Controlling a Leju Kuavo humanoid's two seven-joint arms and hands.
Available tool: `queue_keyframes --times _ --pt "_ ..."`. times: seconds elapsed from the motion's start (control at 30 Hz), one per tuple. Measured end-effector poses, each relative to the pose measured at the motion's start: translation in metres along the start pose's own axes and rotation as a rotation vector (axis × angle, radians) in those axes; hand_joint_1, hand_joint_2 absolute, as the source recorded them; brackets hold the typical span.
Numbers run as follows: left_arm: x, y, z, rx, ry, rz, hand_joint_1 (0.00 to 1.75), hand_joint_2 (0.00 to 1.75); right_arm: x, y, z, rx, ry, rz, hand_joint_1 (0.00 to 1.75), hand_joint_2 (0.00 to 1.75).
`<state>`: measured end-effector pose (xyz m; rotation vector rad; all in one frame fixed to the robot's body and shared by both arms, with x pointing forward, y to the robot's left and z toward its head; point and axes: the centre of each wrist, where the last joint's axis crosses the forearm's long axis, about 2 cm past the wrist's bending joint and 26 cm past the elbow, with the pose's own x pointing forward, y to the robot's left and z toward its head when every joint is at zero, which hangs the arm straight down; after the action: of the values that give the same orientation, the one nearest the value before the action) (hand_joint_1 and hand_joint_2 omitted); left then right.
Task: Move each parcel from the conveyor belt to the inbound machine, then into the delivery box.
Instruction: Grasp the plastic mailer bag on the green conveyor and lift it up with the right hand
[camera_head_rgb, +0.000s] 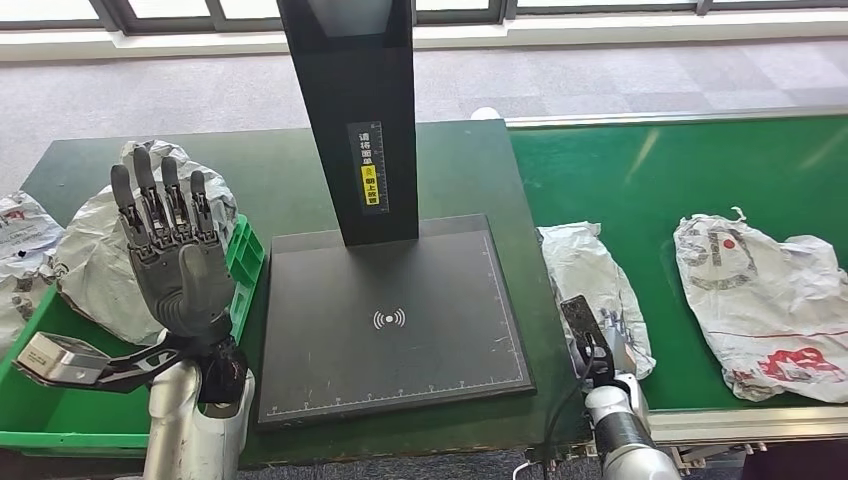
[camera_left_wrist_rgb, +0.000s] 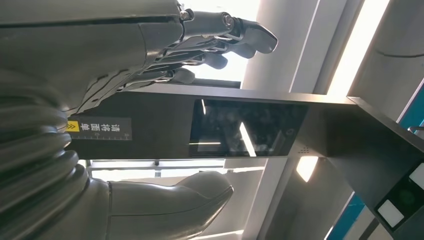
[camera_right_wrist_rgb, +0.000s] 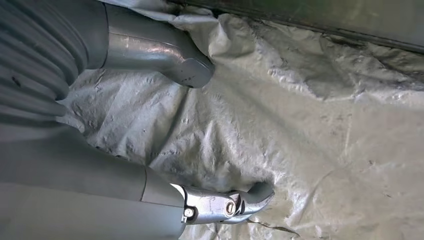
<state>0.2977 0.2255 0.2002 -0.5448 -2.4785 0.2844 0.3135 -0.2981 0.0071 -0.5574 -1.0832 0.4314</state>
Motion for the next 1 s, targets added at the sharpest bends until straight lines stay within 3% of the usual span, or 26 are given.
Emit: queue_keyframes --times 0.03,0.2,0.5,0.87,0.93,1.0 --pt "0.0004 -0.0002 -0.0002 -0.002 0.001 -0.002 0.0 1.75 0.0006 -0.0006 -0.0007 0.008 0.021 0.009 1.75 1.75" --pt "0.002 0.0 -0.0008 -0.002 0.014 -0.043 0.0 1.75 0.0038 -0.0049 -0.0042 0.007 0.075 0.04 1.75 1.75" --pt "0.0054 0.0019 0.0037 0.022 0.021 -0.131 0.0 1.75 0.0019 -0.0094 -0.0048 -0.113 0.008 -0.02 1.75 1.75" --pt "0.007 0.002 0.0041 0.021 0.018 -0.134 0.0 1.75 -0.0007 -0.0087 -0.0033 -0.122 0.001 -0.03 1.75 1.75" --pt "0.0071 0.002 0.0041 0.02 0.016 -0.134 0.0 1.75 -0.0016 -0.0079 -0.0029 -0.106 -0.037 -0.078 1.75 1.75" --pt "0.0074 0.0021 0.0048 0.019 0.013 -0.137 0.0 1.75 -0.0049 -0.006 -0.0011 -0.076 -0.152 -0.234 1.75 1.75"
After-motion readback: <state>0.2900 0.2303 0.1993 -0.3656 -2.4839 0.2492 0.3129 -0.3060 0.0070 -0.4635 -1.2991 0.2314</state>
